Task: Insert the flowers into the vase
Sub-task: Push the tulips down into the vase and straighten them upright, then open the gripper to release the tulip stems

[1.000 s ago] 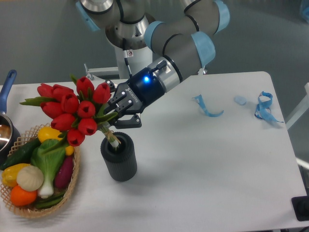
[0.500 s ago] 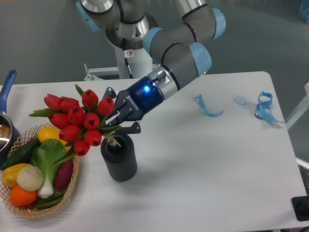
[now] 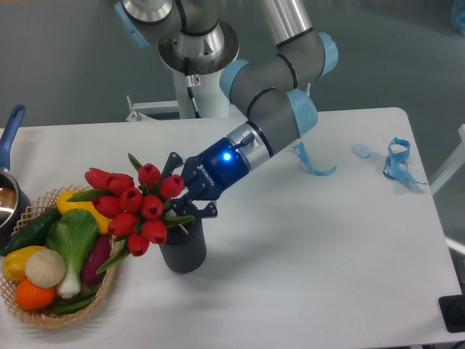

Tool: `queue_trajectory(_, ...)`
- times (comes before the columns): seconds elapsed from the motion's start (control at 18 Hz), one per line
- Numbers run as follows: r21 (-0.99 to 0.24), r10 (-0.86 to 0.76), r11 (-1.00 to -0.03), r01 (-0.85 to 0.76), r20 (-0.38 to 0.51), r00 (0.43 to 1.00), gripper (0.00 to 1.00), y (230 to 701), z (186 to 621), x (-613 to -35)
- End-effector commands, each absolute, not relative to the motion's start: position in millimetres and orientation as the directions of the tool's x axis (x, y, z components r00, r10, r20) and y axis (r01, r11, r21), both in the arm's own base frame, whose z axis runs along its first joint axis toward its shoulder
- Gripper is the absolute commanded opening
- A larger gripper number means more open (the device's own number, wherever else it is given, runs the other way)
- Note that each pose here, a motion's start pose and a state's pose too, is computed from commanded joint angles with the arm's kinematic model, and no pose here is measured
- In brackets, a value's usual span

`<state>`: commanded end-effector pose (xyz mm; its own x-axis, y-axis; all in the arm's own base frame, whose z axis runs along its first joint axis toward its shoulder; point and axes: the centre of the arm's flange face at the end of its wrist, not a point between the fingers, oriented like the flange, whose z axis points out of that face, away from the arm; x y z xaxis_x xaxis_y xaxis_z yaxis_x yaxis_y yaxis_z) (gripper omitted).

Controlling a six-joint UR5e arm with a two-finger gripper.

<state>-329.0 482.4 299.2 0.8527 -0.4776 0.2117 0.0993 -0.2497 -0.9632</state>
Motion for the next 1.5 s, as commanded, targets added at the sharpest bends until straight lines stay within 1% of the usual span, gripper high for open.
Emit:
queue_trajectory(0.11, -0.964, -0.477, -0.248, 0.097, 0.209, 0.853, 0.15, 479.6, 294.4, -327.7)
queue_trajectory(0.28, -0.967, -0.474, -0.24, 0.082, 0.19, 0.86, 0.15, 471.9, 277.4, -330.6)
queue_trajectory(0.33, -0.969, -0.474, -0.235, 0.073, 0.18, 0.862, 0.19, 469.8, 274.0, -332.0)
queue_trajectory(0.39, -0.972, -0.476, -0.228, 0.062, 0.167, 0.863, 0.25, 469.2, 272.6, -332.5)
queue_trajectory(0.44, -0.973, -0.478, -0.225, 0.055, 0.159, 0.864, 0.36, 469.7, 270.0, -333.4)
queue_trajectory(0.5, -0.974, -0.481, -0.221, 0.048, 0.152, 0.864, 0.43, 469.9, 268.4, -333.7)
queue_trajectory(0.56, -0.975, -0.481, -0.217, 0.04, 0.143, 0.865, 0.46, 469.4, 268.3, -334.4)
queue_trajectory(0.72, -0.977, -0.481, -0.21, 0.029, 0.129, 0.867, 0.64, 469.3, 270.7, -337.4)
queue_trajectory(0.78, -0.977, -0.477, -0.21, 0.03, 0.129, 0.869, 0.72, 467.7, 270.7, -339.6)
queue_trajectory(0.89, -0.977, -0.471, -0.209, 0.031, 0.129, 0.872, 0.77, 465.6, 270.7, -342.4)
queue_trajectory(0.94, -0.979, -0.472, -0.203, 0.011, 0.108, 0.875, 1.0, 464.7, 271.6, -344.1)
queue_trajectory(1.22, -0.976, -0.455, -0.206, -0.074, 0.029, 0.89, 1.0, 452.6, 271.7, -357.6)
queue_trajectory(1.28, -0.971, -0.451, -0.214, -0.107, 0.001, 0.892, 1.0, 450.1, 276.8, -359.3)
queue_trajectory(1.39, -0.939, -0.435, -0.285, -0.192, -0.051, 0.899, 1.0, 440.0, 288.0, -362.4)
queue_trajectory(1.5, -0.912, -0.414, -0.343, -0.225, -0.068, 0.908, 1.0, 431.8, 288.7, -373.3)
